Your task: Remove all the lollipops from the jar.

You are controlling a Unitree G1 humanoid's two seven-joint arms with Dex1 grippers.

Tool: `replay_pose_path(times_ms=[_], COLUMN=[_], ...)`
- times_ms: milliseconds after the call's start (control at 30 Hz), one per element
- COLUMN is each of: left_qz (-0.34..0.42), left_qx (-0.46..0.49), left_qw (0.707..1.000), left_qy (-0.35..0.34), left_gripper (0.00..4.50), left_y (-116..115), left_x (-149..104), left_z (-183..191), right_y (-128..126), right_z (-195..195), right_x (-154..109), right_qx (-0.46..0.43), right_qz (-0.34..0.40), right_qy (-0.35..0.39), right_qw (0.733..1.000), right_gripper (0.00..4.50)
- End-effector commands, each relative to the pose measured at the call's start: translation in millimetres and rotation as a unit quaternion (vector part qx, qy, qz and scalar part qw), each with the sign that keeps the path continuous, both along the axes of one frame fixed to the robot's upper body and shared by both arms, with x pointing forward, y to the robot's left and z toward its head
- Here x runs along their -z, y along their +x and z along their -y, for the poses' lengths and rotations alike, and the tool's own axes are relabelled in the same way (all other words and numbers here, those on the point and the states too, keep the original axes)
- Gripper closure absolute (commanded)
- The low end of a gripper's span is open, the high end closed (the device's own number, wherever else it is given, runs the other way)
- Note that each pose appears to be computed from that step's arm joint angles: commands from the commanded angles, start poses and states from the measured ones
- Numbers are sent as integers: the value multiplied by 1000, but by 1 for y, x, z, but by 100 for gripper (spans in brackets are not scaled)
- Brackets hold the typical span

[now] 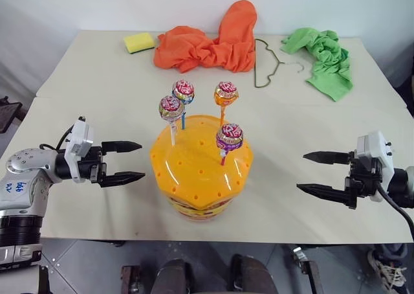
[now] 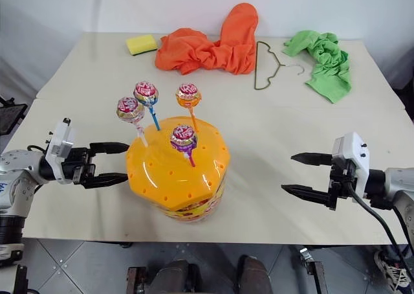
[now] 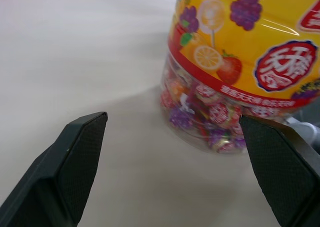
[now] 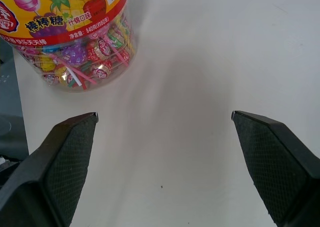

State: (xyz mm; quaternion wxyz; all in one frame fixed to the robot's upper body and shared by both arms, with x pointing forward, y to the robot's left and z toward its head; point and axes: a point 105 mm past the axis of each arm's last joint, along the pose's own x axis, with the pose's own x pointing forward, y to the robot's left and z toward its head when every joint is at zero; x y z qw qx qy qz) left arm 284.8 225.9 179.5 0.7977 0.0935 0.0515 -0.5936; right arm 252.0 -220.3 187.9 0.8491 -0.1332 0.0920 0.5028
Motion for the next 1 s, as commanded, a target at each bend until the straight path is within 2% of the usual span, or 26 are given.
replay_pose_path(times_ms=[33, 67, 167, 333, 533, 733, 933, 1000], left_qz=[11, 21, -41, 0, 62, 136, 143, 152], left_qx=[-5, -26, -70, -91, -66, 42, 139, 165], left_qw=[1000, 999, 996, 994, 994, 987, 978, 973], left_qy=[-5, 5, -33, -55, -66, -76, -60, -62], left_gripper=[0, 0, 0, 0, 0, 0, 0, 0], left_y=[-1, 3, 9, 5, -8, -24, -24, -21], left_x=[-10, -10, -14, -29, -66, -113, -125, -128], left_z=[-5, -6, -9, -11, -11, 14, 45, 55], right_y=[0, 0, 0, 1, -8, -28, -52, -53], right_z=[-3, -3, -2, -3, -3, -8, -19, -23], right_x=[-9, -9, -7, -9, -20, -37, -61, -65], right_qx=[-6, -6, -4, -3, -22, -75, -136, -134], right_qz=[25, 24, 21, 26, 30, 72, 95, 98], right_qy=[3, 3, 2, 8, 10, 5, 30, 30], right_qw=[1000, 1000, 1000, 1000, 999, 995, 986, 986], right_gripper=[2, 2, 2, 2, 2, 2, 2, 2])
